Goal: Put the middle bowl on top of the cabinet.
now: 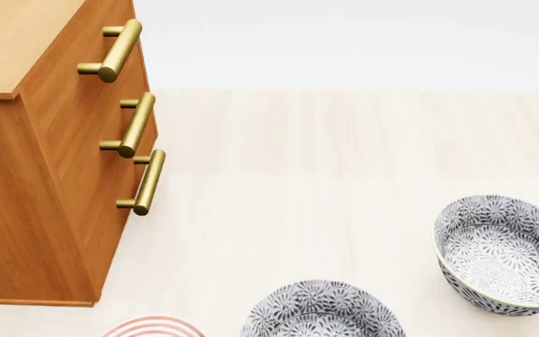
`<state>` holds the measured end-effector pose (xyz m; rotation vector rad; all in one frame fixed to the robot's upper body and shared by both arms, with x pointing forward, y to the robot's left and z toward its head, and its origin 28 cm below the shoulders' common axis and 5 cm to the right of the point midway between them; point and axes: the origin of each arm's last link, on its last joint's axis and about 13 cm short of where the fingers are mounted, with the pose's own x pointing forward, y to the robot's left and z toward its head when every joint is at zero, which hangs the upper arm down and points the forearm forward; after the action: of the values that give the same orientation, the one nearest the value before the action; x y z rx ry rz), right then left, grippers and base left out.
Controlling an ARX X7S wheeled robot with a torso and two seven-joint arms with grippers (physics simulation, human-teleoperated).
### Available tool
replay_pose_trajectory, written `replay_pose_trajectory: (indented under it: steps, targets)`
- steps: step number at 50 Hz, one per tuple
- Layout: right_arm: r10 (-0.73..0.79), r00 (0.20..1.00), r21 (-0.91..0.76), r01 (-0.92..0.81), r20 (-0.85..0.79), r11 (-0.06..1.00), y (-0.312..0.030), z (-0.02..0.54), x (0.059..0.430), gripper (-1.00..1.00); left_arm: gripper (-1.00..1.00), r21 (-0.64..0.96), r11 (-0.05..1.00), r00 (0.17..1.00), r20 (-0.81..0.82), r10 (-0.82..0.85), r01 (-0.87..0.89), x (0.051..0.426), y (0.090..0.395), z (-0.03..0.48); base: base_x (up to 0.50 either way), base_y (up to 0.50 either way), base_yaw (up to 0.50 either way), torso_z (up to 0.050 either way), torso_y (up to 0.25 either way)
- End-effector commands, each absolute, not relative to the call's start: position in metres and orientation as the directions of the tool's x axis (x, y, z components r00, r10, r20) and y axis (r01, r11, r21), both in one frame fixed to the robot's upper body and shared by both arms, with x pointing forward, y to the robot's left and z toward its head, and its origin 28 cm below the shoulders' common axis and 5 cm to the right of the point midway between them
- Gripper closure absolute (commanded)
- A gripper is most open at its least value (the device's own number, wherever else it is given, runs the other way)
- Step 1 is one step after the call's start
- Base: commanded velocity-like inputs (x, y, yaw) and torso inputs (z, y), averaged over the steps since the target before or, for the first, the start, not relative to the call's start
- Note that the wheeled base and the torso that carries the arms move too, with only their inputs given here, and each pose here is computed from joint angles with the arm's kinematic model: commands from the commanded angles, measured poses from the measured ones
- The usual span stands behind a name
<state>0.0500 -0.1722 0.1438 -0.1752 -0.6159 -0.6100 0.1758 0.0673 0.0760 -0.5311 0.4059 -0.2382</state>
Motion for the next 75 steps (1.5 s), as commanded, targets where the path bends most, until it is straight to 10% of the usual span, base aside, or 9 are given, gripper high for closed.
replay_pose_trajectory:
  steps: [1,31,32,45,75]
  targets:
    - [-0.483,0.643,0.025,0.585,0.595,0.81,-0.172,0.146,0.047,-1.0,-1.0,-0.524,0.84,0.883,-0.318,-0.345,0.14,0.175,0.065,0.066,0.0,0.0,0.0,0.0,0.0]
    - [-0.479,0.64,0.024,0.585,0.601,0.811,-0.171,0.147,0.046,-1.0,-1.0,-0.521,0.836,0.851,-0.348,-0.394,0.174,0.174,0.059,0.051,0.0,0.0,0.0,0.0,0.0]
    - [-0.479,0.64,0.024,0.585,0.601,0.811,-0.171,0.147,0.046,-1.0,1.0,-0.513,0.844,0.852,-0.359,-0.38,0.16,0.174,0.059,0.051,0.0,0.0,0.0,0.0,0.0]
    - [-0.476,0.641,0.023,0.582,0.602,0.813,-0.171,0.147,0.047,-1.0,1.0,-0.668,0.711,0.866,-0.201,-0.458,0.22,0.176,0.067,0.06,0.0,0.0,0.0,0.006,0.031]
    - [-0.472,0.632,0.028,0.581,0.615,0.814,-0.169,0.149,0.047,-1.0,1.0,-0.484,0.82,0.949,0.09,-0.303,0.307,0.158,0.087,0.12,0.0,0.0,0.0,0.047,0.179]
